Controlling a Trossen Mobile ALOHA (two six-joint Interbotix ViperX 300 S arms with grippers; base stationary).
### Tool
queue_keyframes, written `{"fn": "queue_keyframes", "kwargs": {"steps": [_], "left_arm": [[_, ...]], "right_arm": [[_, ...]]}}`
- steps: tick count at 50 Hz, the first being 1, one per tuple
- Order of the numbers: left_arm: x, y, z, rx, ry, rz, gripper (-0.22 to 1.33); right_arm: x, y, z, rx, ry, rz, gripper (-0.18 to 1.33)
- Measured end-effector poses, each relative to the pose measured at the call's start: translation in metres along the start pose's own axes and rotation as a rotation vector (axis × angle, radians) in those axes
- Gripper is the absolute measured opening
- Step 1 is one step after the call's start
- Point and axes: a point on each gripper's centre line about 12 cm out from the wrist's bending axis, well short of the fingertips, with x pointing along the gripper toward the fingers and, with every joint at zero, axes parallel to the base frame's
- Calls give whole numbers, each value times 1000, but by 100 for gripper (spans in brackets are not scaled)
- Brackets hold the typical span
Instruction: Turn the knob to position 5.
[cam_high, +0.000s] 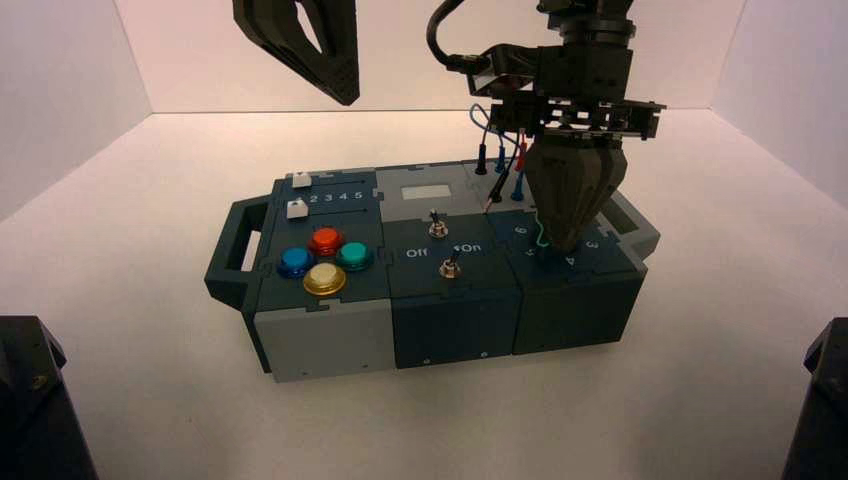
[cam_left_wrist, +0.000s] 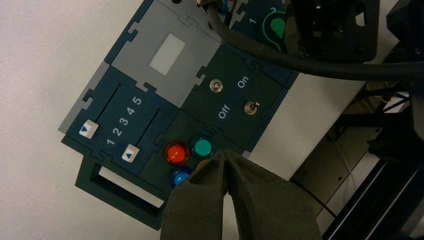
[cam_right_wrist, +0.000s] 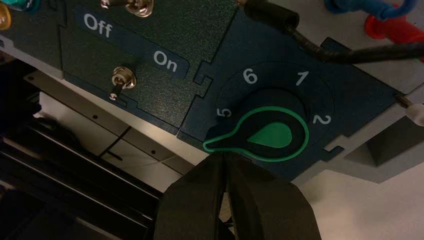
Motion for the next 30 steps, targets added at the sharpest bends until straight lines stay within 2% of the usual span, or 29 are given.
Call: {"fn": "queue_keyframes", "kwargs": {"steps": [30], "left_arm": [[2, 0, -1, 2, 9, 1, -16]], "right_arm": [[-5, 1, 5, -4, -10, 1, -14]]}}
